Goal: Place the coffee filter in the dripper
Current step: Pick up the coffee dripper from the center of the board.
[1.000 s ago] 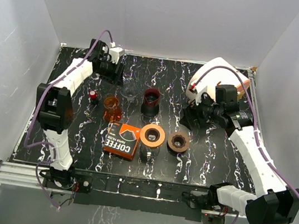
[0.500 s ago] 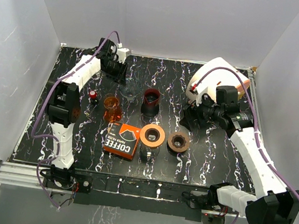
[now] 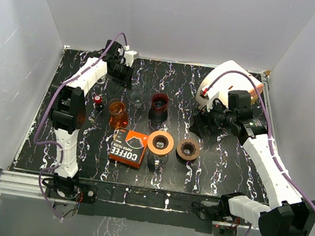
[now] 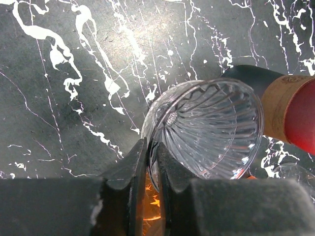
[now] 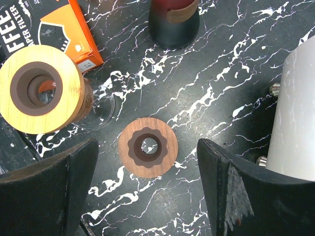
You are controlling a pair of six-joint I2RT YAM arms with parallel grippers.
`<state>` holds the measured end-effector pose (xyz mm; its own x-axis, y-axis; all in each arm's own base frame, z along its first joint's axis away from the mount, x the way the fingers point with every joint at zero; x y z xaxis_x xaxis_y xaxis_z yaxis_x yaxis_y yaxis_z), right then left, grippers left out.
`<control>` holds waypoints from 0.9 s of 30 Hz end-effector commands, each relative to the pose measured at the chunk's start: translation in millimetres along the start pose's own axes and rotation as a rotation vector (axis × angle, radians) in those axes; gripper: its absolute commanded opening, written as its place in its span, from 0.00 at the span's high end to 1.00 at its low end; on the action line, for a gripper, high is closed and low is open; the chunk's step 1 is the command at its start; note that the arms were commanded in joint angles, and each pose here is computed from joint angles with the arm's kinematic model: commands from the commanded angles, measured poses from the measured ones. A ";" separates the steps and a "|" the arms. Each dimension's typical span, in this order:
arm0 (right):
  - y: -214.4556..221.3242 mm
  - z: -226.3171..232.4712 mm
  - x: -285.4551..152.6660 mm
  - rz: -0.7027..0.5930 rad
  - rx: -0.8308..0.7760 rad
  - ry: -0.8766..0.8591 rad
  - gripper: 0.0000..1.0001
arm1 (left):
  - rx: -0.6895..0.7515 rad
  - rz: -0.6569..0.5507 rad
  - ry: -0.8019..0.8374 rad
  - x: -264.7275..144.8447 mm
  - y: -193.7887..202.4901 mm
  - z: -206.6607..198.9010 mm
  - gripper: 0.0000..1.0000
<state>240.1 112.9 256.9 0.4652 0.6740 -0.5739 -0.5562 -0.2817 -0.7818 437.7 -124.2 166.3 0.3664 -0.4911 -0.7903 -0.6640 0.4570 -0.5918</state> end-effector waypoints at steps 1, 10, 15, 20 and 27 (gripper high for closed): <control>-11.9 0.1 -2.5 -0.059 -0.030 -0.001 0.20 | 0.015 -0.048 -0.012 -15.8 -18.3 -4.7 0.92; -12.9 -0.3 -2.0 -0.056 -0.027 -0.002 0.20 | -0.020 -0.073 -0.007 -24.1 -27.5 -8.1 1.00; -12.6 -0.3 -1.6 -0.052 -0.023 -0.003 0.20 | -0.058 -0.064 0.014 -24.3 -27.8 -11.7 1.00; -12.1 -1.3 0.6 -0.045 -0.019 -0.007 0.20 | -0.104 -0.052 0.056 -22.6 -25.4 -15.8 1.00; -12.3 -2.7 3.5 -0.033 -0.010 -0.011 0.20 | -0.155 -0.068 0.050 -24.7 -25.6 -5.6 1.00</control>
<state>242.7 114.0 250.9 0.4480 0.6724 -0.5892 -0.5761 -0.2868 -0.7654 437.7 -130.1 182.4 0.3592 -0.5199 -0.7750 -0.7325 0.3575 -0.5793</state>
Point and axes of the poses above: each gripper's point midway between its finger pads, its own x axis out along the fingers, its own z axis along the line the jaws close on, y = z × x, the point moved 7 cm from there along -x, back along the fingers, and after that the axes turned 13 degrees about x, right-handed, at the moved point
